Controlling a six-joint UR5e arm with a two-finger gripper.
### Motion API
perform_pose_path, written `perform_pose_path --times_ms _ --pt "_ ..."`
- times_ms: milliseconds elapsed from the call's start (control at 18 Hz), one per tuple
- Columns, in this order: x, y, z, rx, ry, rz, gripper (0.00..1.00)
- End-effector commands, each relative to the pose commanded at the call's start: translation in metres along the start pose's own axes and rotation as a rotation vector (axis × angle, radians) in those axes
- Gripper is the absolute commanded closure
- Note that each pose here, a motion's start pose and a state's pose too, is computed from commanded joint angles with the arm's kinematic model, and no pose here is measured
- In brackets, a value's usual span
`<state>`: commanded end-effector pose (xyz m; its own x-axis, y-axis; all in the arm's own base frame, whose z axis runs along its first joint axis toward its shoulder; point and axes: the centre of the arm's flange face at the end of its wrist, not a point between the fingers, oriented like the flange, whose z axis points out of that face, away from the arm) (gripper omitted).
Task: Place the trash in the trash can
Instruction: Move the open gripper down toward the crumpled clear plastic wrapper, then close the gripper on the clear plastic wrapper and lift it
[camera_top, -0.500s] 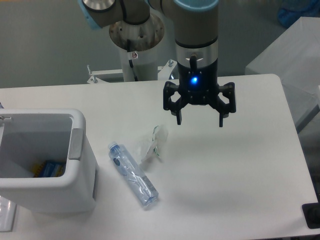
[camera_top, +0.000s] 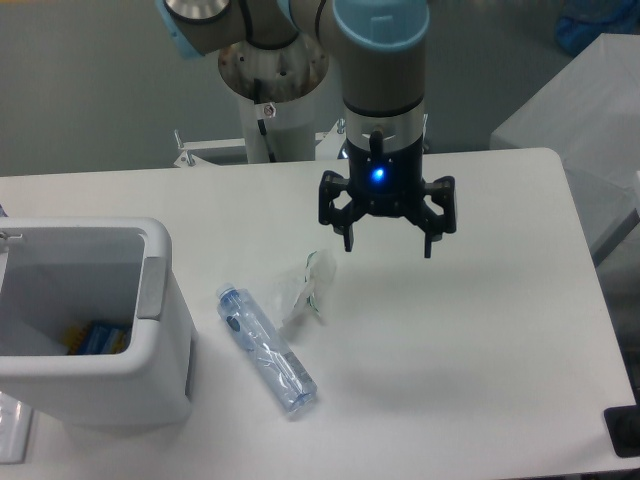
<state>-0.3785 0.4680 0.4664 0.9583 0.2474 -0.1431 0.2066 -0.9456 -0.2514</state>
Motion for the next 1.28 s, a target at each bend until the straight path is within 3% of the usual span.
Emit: perform_pose_path --times_ms 333,500,889,1056,1278 --pt "0.031 0.034 0.072 -0.036 -0.025 0.019 0.0" --pt "0.049 0.042 0.094 -0.057 -0.004 0.044 0.0" --pt "0.101 0.036 0.148 -0.142 0.059 0.135 0.0" --pt "0.118 0.043 0.183 -0.153 0.036 0.219 0.0" --pt "0.133 0.047 0.205 -0.172 0.033 0.245 0.0"
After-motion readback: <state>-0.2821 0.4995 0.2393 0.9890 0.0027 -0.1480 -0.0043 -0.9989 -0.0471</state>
